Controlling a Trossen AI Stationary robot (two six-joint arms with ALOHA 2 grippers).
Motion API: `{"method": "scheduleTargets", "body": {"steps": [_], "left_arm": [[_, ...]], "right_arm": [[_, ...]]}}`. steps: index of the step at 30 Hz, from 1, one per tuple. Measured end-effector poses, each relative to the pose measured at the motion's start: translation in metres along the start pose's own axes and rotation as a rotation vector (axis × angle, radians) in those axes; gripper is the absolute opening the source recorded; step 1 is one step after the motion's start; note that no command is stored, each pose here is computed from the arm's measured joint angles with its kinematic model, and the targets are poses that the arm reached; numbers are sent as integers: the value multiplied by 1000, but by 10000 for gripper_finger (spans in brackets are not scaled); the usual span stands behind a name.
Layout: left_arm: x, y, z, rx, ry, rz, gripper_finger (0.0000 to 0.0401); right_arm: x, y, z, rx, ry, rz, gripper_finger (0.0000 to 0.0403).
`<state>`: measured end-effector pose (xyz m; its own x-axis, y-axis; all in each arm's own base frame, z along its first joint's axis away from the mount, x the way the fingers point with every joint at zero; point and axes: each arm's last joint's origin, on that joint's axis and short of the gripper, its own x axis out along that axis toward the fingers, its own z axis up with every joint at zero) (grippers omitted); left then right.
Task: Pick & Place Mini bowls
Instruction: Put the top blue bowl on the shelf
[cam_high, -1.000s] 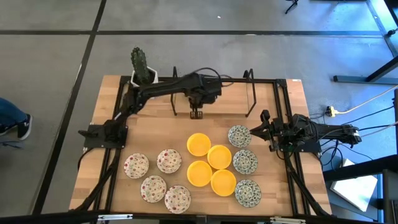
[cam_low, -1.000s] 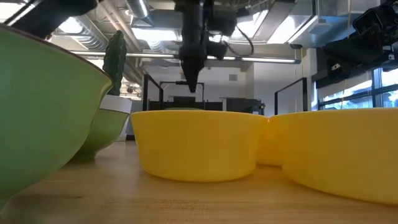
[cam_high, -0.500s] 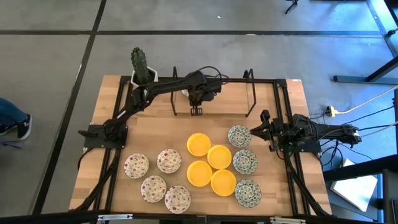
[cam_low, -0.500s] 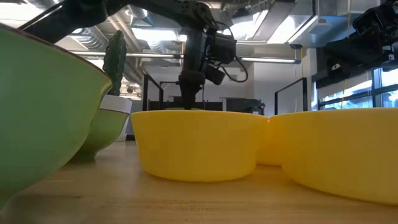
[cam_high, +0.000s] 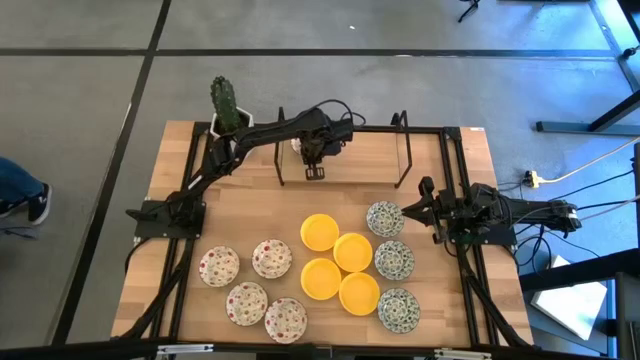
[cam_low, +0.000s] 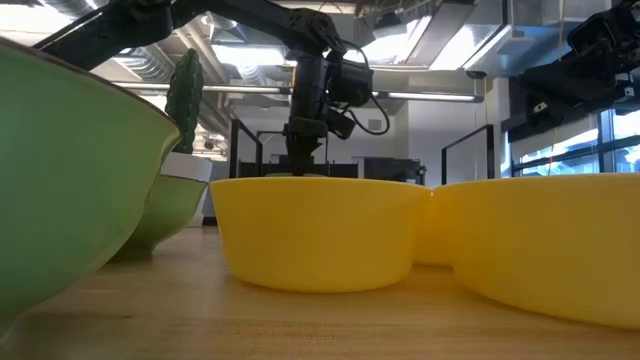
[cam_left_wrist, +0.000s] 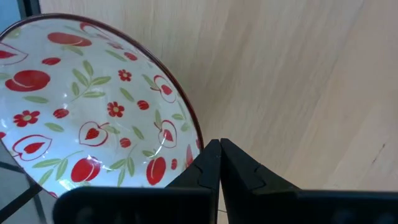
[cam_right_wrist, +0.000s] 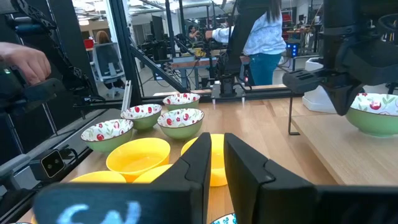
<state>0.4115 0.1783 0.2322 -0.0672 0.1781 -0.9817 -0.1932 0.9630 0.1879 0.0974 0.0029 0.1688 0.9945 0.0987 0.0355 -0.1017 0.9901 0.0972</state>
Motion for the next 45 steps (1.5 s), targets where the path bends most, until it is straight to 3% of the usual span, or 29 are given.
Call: {"method": "scheduleTargets", "body": {"steps": [8, 12, 16, 19, 24, 29, 32, 39, 45], "left_arm": [[0, 0, 0, 5, -4, -3, 3], [-4, -10, -1, 32, 3, -56, 2], [-34, -41, -11, 117, 18, -134, 2], [-70, -67, -22, 193, -74, -138, 2], [-153, -105, -71, 282, -288, -91, 2], [-219, -130, -134, 203, -499, -22, 3], [-242, -144, -170, 133, -607, -16, 2], [-243, -178, -229, 109, -802, 120, 2], [-193, -202, -243, 149, -1034, 139, 2]], "right_arm": [[0, 0, 0, 0, 0, 0, 46], [0, 0, 0, 0, 0, 0, 46], [0, 0, 0, 0, 0, 0, 46], [0, 0, 0, -2, 0, 0, 46], [0, 0, 0, -2, 0, 0, 46], [0, 0, 0, -3, 0, 0, 46], [0, 0, 0, -3, 0, 0, 46], [0, 0, 0, -3, 0, 0, 46], [0, 0, 0, -4, 0, 0, 46]]}}
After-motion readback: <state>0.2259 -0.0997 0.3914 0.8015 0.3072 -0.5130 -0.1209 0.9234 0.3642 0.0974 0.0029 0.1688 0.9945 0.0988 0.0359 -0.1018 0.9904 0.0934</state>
